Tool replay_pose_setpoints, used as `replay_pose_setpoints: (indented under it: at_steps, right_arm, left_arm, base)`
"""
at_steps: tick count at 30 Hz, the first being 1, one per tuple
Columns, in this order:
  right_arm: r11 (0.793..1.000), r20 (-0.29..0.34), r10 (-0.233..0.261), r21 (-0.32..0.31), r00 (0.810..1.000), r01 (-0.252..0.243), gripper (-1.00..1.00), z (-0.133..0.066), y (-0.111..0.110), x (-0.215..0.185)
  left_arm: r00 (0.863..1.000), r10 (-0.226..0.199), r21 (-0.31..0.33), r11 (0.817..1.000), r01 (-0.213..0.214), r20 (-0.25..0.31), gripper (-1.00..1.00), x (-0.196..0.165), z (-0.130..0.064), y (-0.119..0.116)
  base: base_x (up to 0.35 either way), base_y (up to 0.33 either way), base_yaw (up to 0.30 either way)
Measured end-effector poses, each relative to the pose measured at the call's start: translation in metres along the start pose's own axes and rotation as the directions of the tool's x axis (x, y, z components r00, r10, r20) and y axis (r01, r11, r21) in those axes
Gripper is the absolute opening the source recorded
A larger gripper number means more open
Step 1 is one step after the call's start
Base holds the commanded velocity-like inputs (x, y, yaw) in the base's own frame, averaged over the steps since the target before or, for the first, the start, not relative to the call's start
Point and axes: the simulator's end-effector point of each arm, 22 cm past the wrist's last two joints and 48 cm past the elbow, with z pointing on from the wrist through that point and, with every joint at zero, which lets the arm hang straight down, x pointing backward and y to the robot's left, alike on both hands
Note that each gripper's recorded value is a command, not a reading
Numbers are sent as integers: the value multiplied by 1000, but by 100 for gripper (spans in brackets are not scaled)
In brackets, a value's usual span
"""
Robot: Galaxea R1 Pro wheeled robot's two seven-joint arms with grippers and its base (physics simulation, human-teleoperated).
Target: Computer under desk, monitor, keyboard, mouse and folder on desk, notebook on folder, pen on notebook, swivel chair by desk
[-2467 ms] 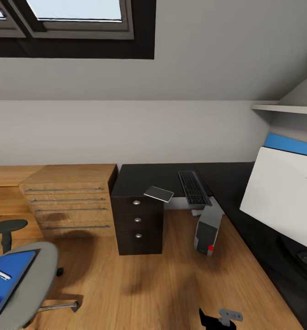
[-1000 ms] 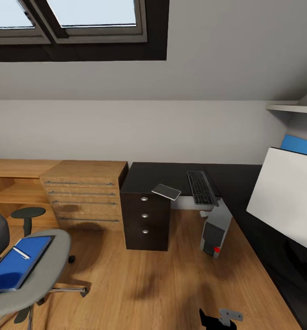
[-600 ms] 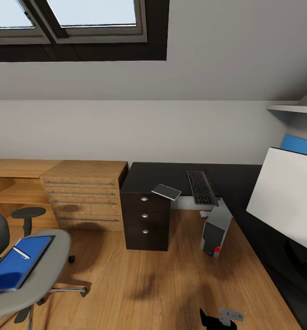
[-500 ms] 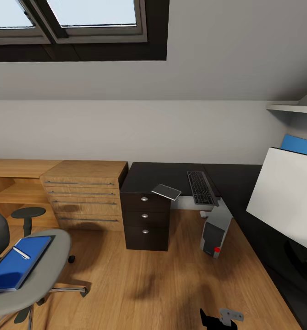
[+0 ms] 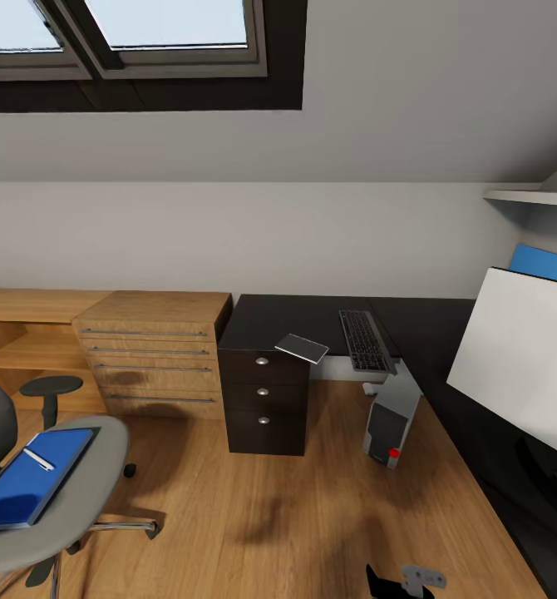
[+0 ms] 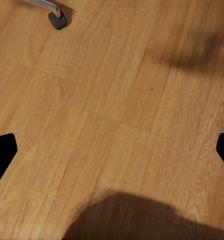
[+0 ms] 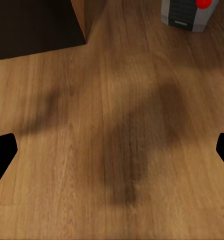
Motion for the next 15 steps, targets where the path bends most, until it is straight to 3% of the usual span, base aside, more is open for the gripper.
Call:
replay_pose_setpoints:
  at_steps: [5,15]
  right_arm:
    - [1000,-3,1,0,1000,-1,100,-1,0,3]
    - [1000,-5,2,0,1000,-2,100,-1,1,4]
  left_arm:
    - [1000,0,0,1000,0,0,100,0,0,0]
    - [1000,0,0,1000,0,-1,100,0,0,0]
  base:
    - [-106,-59,0]
    - [-207,-135,0]
